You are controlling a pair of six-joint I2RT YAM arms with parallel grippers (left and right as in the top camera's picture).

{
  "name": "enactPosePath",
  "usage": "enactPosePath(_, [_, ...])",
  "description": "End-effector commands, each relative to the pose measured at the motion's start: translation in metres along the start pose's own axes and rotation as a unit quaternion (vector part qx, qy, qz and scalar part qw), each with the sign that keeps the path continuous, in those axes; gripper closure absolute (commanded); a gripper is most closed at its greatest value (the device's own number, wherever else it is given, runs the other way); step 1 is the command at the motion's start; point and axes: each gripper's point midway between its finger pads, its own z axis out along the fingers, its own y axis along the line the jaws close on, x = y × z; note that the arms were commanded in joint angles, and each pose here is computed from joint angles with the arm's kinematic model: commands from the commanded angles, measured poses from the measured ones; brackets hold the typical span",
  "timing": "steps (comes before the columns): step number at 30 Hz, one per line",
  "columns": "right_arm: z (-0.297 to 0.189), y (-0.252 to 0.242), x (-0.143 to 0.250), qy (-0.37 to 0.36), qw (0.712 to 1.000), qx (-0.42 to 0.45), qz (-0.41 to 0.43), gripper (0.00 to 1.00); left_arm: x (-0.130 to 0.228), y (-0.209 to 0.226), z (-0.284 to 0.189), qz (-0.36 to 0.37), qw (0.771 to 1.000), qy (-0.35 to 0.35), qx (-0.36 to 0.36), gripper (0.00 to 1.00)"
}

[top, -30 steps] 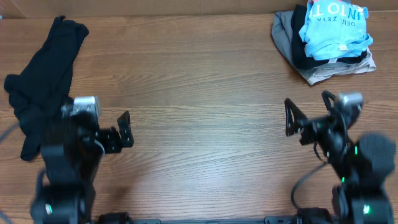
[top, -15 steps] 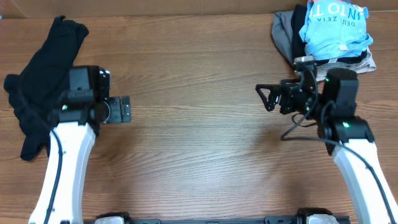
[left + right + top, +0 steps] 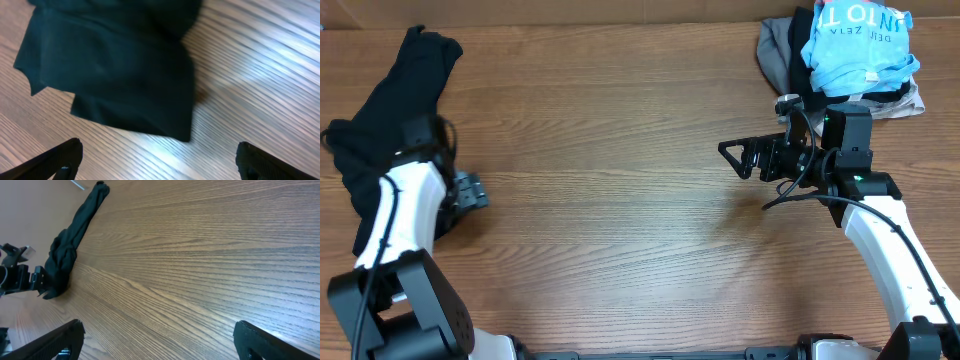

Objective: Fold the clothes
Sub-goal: 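Reach the left gripper to the black shirt and grasp its edge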

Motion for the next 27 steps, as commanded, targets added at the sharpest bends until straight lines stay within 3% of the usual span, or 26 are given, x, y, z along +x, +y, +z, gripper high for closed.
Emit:
enactPosePath(1, [0.0, 0.006, -0.007, -0.005, 1.0, -0.01, -0.01, 0.04, -0.007, 0.009, 0.012, -0.04, 0.999, 0.003, -0.002, 0.0])
enactPosePath(11, [0.0, 0.006, -0.008, -0.006, 1.0, -0.01, -0.012, 0.07, -0.004, -0.003, 0.051, -0.013, 0.999, 0.038, 0.0, 0.02])
enactPosePath(14, [0.0, 0.006, -0.008, -0.007, 1.0, -0.01, -0.012, 0.08, 0.0, -0.007, 0.059, -0.009, 0.999, 0.05, 0.004, 0.27])
enactPosePath(16, [0.0, 0.006, -0.009, -0.007, 1.0, -0.01, -0.012, 0.1, 0.0, -0.008, 0.06, -0.008, 0.999, 0.051, 0.004, 0.66])
enactPosePath(18, [0.0, 0.006, -0.009, -0.008, 1.0, -0.01, -0.013, 0.14, 0.0, -0.01, 0.059, -0.009, 0.999, 0.051, 0.009, 0.96])
enactPosePath(22, [0.0, 0.006, -0.009, -0.007, 1.0, -0.01, -0.013, 0.19, -0.005, -0.033, 0.052, -0.011, 0.996, 0.052, 0.074, 0.96])
enactPosePath(27, [0.0, 0.007, -0.012, -0.013, 1.0, -0.01, -0.018, 0.23, -0.024, -0.068, 0.011, -0.005, 0.987, 0.052, 0.151, 0.96])
